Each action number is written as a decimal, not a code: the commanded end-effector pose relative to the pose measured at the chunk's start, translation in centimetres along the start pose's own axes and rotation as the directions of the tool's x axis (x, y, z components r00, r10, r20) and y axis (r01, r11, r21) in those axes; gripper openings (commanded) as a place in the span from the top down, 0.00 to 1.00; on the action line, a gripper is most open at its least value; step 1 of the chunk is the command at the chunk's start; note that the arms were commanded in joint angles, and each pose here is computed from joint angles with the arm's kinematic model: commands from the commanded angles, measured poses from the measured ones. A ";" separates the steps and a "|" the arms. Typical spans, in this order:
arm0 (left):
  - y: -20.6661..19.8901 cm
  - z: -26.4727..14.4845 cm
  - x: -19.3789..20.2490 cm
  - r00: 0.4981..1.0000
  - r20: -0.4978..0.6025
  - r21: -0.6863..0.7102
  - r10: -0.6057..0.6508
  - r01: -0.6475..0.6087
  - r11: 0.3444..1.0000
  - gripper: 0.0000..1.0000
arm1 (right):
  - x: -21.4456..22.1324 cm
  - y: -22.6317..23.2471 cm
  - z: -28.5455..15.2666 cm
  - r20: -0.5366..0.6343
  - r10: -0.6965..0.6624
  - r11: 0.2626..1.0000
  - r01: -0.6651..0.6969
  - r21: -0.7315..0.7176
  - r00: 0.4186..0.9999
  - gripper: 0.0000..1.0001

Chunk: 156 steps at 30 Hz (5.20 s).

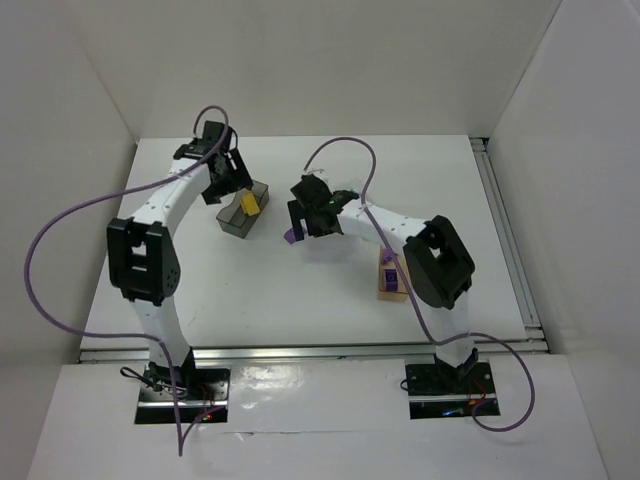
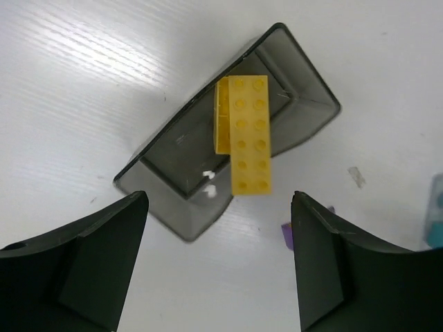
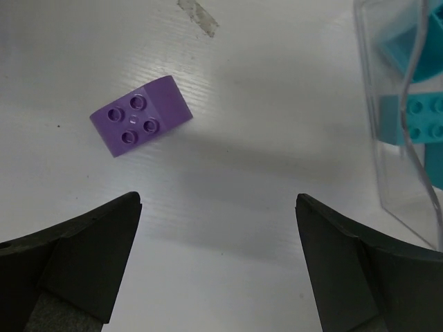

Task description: Sort the legos into containers by color

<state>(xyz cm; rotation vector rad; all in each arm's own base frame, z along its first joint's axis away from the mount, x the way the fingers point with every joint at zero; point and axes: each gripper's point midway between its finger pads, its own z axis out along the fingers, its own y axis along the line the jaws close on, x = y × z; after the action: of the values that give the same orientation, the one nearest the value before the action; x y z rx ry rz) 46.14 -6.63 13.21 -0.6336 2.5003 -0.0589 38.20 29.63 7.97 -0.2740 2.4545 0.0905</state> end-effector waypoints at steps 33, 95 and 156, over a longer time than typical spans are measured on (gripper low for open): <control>5.6 -9.5 -1.9 0.987 0.138 0.158 -0.077 0.055 0.986 0.18 | -0.5 7.2 6.5 0.021 -0.228 0.974 0.229 -0.008 0.973 0.40; 5.6 -9.0 1.3 0.995 0.095 0.154 -0.021 0.006 0.988 0.18 | 1.4 -5.3 2.0 0.059 0.307 0.944 -0.312 0.110 0.950 0.05; 5.1 -13.5 -0.5 0.971 0.230 0.277 -0.062 -0.004 0.961 0.16 | 3.5 -29.6 -19.4 0.508 0.444 0.503 -0.675 0.539 0.738 0.00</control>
<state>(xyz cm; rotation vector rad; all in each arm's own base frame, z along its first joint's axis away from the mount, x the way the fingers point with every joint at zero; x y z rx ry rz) 36.59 -2.93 21.31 -0.5635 2.3014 -0.2753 31.48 -1.67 21.45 0.8360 1.9597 -0.4385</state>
